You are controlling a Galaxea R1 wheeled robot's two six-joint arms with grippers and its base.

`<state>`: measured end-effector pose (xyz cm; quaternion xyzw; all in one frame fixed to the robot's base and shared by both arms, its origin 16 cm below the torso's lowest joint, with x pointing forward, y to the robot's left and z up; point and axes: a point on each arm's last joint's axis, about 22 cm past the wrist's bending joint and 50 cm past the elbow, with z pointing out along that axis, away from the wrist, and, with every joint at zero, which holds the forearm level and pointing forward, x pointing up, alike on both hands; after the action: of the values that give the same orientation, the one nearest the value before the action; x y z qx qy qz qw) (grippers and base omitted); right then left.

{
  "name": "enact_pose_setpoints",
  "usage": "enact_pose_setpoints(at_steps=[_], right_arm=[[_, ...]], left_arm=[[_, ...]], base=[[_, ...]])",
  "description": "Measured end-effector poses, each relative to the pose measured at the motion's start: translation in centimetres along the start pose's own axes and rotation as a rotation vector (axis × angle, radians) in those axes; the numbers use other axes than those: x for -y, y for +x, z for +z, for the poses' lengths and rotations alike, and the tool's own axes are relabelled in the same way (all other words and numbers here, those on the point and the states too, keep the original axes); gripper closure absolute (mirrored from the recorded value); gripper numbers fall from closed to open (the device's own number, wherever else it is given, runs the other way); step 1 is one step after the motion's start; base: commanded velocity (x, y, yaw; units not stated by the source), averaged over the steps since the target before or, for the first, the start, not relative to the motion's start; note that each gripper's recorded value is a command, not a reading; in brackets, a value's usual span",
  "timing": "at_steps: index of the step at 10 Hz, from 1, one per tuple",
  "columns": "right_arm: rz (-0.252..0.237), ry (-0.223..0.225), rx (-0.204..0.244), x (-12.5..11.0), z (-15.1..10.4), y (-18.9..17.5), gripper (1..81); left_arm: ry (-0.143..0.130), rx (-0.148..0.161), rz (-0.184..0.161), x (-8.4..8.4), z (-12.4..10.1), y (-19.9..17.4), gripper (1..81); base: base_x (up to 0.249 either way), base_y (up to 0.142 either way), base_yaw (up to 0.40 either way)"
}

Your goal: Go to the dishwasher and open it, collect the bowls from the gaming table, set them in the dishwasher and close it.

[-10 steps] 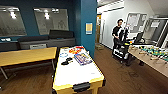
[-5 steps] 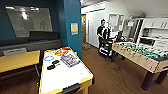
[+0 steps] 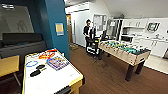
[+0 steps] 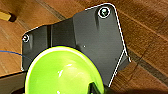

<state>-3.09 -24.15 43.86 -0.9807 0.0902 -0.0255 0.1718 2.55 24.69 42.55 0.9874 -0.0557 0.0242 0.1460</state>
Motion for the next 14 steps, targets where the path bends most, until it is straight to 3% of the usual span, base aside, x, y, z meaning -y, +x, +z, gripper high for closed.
enact_pose_setpoints(at_steps=[14], right_arm=[[-0.002, -0.025, -0.002, -0.28, 0.52, -0.03, 81.1]], left_arm=[[-0.001, 0.000, 0.000, -0.19, 0.09, 0.01, 81.1]], base=[[0.000, 0.000, -0.396]])
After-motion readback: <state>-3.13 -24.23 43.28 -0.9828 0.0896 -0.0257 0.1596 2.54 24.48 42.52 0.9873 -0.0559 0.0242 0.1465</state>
